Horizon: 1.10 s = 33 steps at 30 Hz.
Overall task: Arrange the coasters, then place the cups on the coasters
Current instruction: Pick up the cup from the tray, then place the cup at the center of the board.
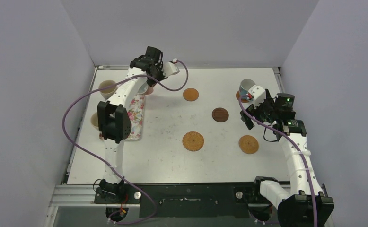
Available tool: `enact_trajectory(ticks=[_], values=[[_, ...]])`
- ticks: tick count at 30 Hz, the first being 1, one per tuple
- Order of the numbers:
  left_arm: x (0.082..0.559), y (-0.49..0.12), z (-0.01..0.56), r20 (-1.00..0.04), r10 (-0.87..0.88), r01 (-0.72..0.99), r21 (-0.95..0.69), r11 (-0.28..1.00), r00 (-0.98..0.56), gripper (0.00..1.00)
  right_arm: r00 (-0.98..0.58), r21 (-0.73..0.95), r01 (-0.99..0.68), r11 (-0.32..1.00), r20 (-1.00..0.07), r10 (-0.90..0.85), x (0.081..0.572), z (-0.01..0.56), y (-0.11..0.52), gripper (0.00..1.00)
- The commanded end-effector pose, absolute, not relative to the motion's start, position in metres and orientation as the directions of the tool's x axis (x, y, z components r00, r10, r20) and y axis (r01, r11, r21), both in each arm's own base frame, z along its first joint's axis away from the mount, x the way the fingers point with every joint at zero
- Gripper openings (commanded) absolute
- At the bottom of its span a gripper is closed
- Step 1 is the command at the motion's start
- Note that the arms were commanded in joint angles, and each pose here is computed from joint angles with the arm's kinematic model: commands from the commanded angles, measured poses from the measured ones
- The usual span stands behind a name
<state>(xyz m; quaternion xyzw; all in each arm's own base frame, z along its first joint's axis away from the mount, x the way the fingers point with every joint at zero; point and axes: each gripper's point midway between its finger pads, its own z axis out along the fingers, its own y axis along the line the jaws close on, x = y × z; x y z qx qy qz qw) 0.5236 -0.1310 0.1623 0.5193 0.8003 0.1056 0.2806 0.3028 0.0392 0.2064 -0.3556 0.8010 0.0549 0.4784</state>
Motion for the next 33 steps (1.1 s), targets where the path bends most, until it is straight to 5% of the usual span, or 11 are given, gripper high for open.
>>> enact_trajectory(ticks=[1, 33], values=[[0.511, -0.155, 0.219, -0.382, 0.901, 0.759, 0.52, 0.392, -0.204, 0.0, -0.24, -0.278, -0.621, 0.733, -0.823, -0.515, 0.303, 0.218, 0.044, 1.0], [0.408, -0.283, 0.133, -0.216, 0.976, 0.95, 0.307, 0.062, 0.006, 0.0, -0.224, -0.292, -0.611, 0.736, -0.827, -0.515, 0.302, 0.222, 0.043, 1.0]])
